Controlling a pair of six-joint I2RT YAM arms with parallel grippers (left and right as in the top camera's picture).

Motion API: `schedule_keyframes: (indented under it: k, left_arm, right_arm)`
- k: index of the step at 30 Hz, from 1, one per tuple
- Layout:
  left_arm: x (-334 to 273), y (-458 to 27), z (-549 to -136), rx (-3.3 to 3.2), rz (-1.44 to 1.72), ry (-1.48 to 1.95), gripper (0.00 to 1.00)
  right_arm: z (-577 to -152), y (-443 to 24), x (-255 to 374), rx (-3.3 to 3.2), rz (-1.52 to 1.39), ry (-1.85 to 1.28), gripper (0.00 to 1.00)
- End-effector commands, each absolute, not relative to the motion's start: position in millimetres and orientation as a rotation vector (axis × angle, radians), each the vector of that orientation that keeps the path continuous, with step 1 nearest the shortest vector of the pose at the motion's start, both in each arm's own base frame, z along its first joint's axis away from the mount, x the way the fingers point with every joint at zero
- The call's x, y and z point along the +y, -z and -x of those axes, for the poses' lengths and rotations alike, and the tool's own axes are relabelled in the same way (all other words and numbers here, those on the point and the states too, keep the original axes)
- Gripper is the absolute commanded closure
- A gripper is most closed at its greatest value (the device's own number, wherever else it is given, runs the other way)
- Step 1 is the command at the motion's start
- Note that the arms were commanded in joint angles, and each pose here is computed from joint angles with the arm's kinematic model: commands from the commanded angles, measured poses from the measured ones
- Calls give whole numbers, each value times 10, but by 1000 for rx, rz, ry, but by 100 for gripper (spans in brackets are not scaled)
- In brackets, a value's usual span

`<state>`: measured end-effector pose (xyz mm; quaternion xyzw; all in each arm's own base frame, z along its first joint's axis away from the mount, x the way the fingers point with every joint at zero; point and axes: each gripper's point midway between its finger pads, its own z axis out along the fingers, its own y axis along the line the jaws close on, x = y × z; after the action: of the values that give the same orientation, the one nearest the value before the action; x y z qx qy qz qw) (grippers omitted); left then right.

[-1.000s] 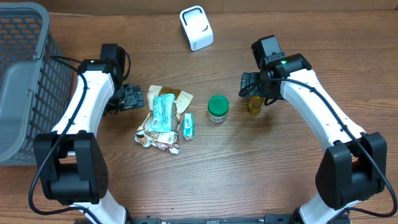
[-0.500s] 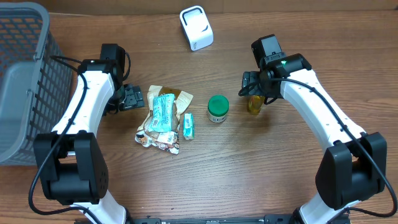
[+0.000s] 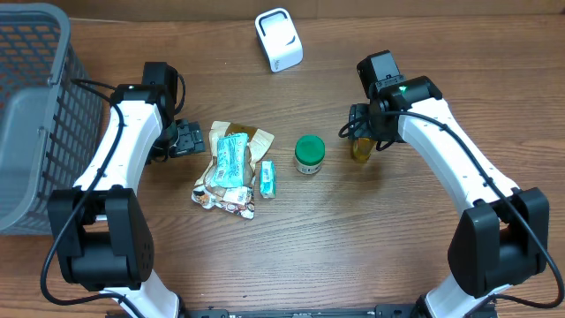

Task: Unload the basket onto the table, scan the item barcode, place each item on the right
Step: 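Lower the right gripper around the bottle neck and close it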

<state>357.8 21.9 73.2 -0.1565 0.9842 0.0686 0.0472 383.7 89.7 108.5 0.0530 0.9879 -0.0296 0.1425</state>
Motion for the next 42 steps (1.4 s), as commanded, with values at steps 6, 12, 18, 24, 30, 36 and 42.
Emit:
schedule_keyframes:
  k: [6,12,18,24,30,36,42]
  left_arm:
    - [251,-805,-3628,2977,474,-215,1]
    - [251,-805,-3627,2978,474,-215,1]
    - [251,-805,-3628,2977,474,-215,0]
    - [251,-805,-3628,2977,474,-215,1]
    - [251,-805,-3628,2977,474,-215,0]
    - [251,-805,-3628,2977,474,-215,0]
    - [251,-805,-3628,2977,474,-215,0]
  right_arm:
    - [-3779,-1043,850,2874,-156,113,31]
    - [-3768,-1039,852,2879,-156,111,32]
    - [-3764,-1035,894,2886,-152,77,31]
    - [-3837,-1051,952,2859,-151,31,31]
    - [-3811,-943,943,2865,-150,35,31]
    - [-3836,-952,944,2849,-152,32,31]
    - [-3861,-962,952,2838,-152,26,32]
